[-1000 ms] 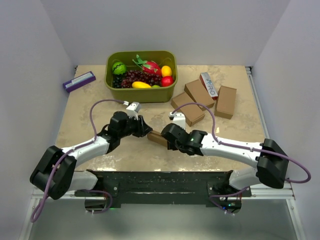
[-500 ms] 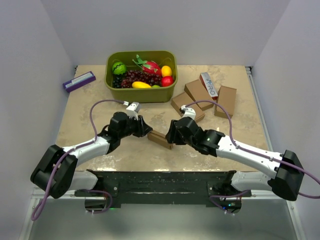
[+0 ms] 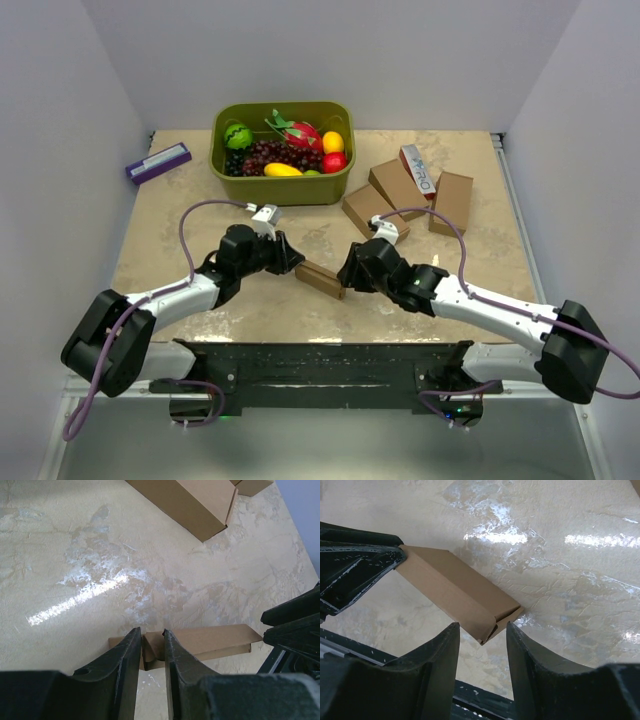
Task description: Fold the paper box
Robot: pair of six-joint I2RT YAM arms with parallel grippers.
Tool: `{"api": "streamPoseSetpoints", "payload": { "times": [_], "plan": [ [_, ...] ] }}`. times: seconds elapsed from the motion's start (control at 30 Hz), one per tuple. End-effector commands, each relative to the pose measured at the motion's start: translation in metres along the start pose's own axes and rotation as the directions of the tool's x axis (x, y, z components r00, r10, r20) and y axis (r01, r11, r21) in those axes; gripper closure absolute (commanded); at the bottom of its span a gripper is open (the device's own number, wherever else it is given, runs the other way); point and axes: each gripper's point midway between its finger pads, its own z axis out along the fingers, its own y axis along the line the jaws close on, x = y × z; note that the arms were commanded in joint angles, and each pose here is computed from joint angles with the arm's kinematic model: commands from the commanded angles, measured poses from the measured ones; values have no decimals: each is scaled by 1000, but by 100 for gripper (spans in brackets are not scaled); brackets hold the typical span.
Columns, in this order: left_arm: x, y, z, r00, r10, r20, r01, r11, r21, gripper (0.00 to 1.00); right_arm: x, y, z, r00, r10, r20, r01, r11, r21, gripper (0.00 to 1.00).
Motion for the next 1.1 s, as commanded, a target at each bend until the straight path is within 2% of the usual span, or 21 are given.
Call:
{"api": "streamPoseSetpoints", "payload": {
  "times": [0.0, 0.63, 0.83, 1.07],
  "plan": [
    [53, 24, -7, 985, -49, -163, 35, 995, -89, 72, -3, 6, 4, 999, 41, 21, -41, 999, -28, 55],
    [53, 24, -7, 986, -49, -161, 34, 995, -92, 75, 14, -4, 12, 999, 49, -22, -50, 999, -11, 64],
    [54, 25, -8, 986, -49, -161, 35, 995, -93, 75, 6, 7, -1, 997, 72, -10, -73, 995, -63, 61],
    [55, 25, -8, 985, -52, -162, 37, 995, -91, 76, -1, 20, -11, 995, 95, -6, -95, 988, -124, 65]
  ]
}}
